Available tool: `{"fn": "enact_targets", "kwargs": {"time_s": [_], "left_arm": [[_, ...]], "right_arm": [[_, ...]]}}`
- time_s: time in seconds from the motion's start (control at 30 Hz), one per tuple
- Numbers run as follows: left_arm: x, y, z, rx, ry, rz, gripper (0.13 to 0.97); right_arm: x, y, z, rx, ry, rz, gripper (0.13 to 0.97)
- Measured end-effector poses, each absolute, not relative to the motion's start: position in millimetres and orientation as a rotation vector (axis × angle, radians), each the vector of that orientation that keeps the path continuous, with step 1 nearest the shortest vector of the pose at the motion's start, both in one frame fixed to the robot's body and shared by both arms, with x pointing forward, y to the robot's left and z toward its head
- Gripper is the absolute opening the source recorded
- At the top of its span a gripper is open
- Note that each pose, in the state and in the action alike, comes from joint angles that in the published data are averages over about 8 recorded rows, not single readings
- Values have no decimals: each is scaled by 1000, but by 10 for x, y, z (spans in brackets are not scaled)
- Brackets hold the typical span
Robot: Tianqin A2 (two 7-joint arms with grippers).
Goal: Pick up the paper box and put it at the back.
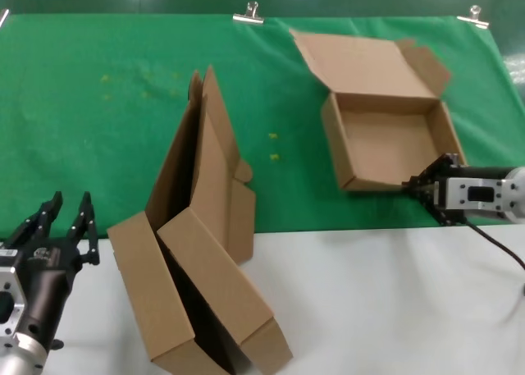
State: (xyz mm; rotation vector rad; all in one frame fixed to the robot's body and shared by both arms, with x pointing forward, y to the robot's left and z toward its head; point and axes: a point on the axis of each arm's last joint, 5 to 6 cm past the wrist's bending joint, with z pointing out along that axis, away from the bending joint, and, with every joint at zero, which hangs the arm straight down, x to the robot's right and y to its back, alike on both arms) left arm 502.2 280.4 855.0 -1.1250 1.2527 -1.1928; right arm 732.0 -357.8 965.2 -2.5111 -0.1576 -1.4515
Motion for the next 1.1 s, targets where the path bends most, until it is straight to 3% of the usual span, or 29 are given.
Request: {"fn": "enact_targets", "kwargs": {"time_s": [0.27, 0.47, 0.63, 0.87, 1.1], "left_arm": [[5022, 2804, 8550, -1125, 1253, -1193, 316], [5022, 2804, 8550, -1125, 1253, -1193, 444], [5022, 2804, 8550, -1125, 1253, -1193, 540], [5022, 2804, 8550, -1125, 1253, -1193, 698], [5022, 2804, 8550, -1125, 1253, -1193, 833]], "right_arm": [[7233, -3519, 9754, -2435, -100, -1453, 196], [7104, -3590, 9802, -2340, -48, -1435, 247], [6923, -3656, 9849, -2151, 71, -1440, 338], [6424, -3691, 9754, -1675, 381, -1374, 472], [5738, -3547, 9200, -1349, 635, -1176, 626]]}}
